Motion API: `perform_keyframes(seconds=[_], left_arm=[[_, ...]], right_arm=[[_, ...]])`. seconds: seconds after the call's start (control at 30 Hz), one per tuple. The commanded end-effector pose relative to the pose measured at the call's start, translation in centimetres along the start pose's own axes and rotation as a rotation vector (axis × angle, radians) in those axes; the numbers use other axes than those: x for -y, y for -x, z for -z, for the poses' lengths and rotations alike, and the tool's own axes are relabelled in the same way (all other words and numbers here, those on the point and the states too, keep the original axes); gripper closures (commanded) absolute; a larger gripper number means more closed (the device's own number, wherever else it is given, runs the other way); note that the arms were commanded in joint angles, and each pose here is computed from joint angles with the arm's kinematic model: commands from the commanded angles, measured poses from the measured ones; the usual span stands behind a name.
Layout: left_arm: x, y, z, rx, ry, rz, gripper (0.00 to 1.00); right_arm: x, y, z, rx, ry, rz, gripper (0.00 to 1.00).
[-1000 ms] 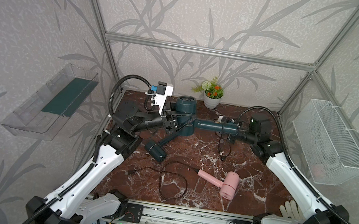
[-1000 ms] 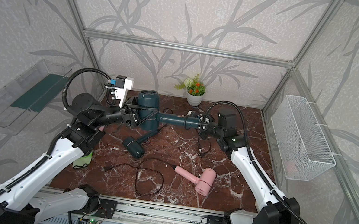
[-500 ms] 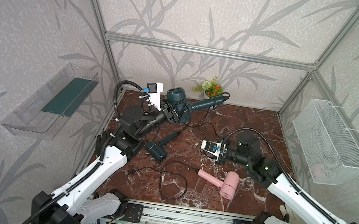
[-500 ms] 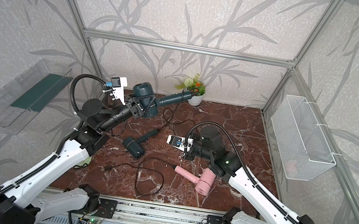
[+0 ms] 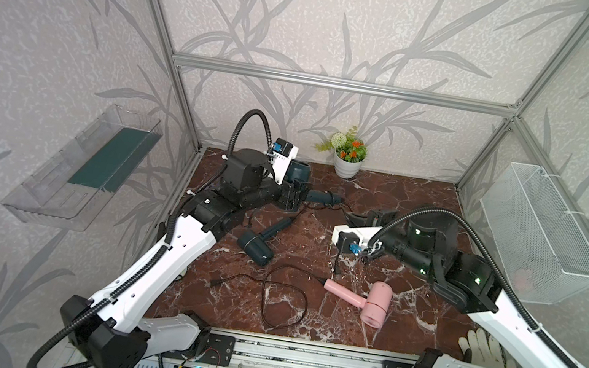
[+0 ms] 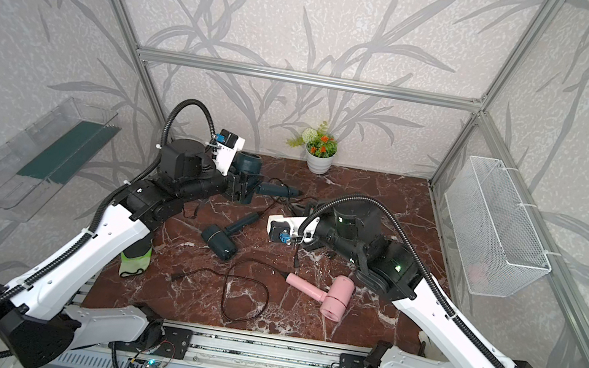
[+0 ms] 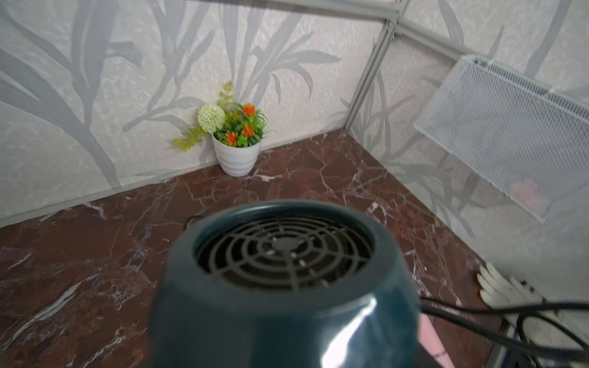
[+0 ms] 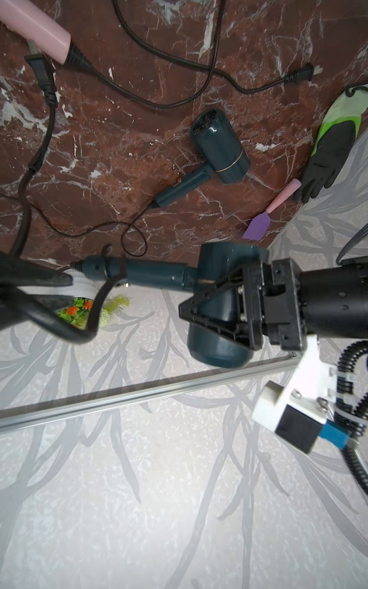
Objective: Wrap the cord around the hair dryer
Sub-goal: Wrap the power cord around the hair dryer.
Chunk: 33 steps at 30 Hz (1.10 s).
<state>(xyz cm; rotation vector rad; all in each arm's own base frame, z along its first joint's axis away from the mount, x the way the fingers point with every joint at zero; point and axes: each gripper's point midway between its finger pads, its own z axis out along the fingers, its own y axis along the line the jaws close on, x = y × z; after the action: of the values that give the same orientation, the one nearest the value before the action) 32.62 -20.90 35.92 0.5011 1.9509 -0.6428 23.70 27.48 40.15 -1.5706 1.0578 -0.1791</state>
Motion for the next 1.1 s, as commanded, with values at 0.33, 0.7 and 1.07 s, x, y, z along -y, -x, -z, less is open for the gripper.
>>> perform_keyframes(seconds=[0.33, 0.7, 1.07], left_arm=[[12.6, 0.9, 9.5, 0.032, -0.734, -0.005, 1.0], [12.0, 7.7, 11.7, 0.436, -0.772, 0.099, 1.0], [10.3, 10.4, 12.3, 0.704, -0.901, 0.255, 1.0]], right_arm=[[5.1, -6.3, -3.1, 0.009, -0.068, -0.049, 1.0], [0.2, -7.4, -3.4, 0.173, 0.017, -0.345, 1.0], [-4.3, -8.0, -4.3, 0.16, 0.142, -0.579, 1.0]])
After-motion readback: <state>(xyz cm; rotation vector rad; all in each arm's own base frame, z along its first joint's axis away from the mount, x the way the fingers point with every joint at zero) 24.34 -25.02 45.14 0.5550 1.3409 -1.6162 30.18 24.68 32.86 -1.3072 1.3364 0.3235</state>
